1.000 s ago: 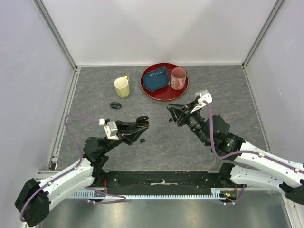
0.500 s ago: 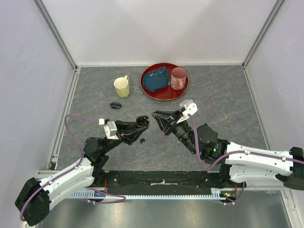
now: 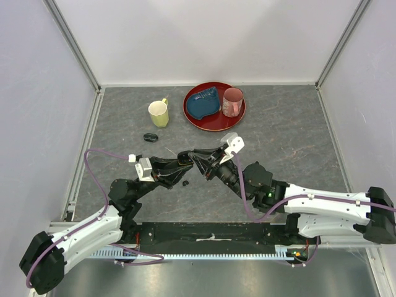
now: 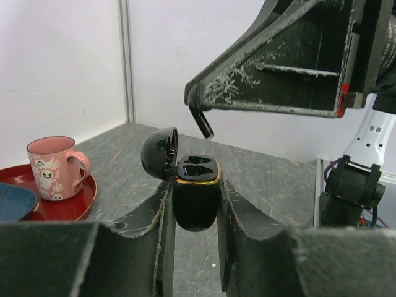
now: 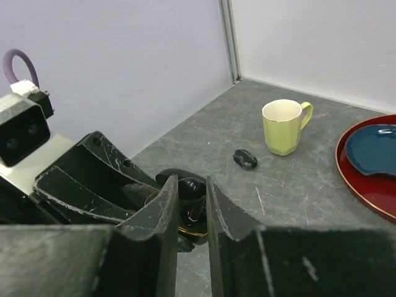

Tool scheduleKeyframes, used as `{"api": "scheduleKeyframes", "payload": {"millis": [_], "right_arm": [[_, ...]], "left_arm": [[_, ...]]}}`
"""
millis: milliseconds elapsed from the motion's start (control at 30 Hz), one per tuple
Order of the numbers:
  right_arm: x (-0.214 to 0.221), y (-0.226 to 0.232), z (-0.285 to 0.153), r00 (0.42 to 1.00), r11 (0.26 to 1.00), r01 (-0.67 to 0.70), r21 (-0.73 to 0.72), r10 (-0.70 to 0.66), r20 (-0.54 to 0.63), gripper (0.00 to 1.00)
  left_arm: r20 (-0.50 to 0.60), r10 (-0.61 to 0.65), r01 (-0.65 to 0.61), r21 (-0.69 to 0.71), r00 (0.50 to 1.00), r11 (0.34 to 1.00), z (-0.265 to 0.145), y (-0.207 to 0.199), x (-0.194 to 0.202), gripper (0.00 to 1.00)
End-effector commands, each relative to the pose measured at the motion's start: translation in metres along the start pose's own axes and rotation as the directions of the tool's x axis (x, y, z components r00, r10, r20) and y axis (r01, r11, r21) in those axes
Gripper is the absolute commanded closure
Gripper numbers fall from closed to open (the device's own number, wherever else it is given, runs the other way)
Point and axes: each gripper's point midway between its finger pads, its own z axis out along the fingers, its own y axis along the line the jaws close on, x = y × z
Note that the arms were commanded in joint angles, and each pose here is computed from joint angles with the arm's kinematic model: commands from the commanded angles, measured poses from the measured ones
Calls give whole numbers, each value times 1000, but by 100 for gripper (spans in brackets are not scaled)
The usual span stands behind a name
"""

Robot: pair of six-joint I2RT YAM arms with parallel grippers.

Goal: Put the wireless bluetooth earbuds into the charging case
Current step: Place the earbud in the charging case.

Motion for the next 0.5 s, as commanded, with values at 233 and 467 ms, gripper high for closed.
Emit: {"api": "scheduleKeyframes", "payload": {"millis": [233, 467], "right_arm": [[-9, 13, 7, 999, 999, 8, -43, -7, 31, 100], [-3, 10, 7, 1000, 999, 18, -35, -17, 24, 100]], "left_arm": [[82, 3, -4, 11, 997, 1000, 4, -4, -23, 98], [93, 7, -9, 22, 996, 1000, 3, -6, -26, 98]]}}
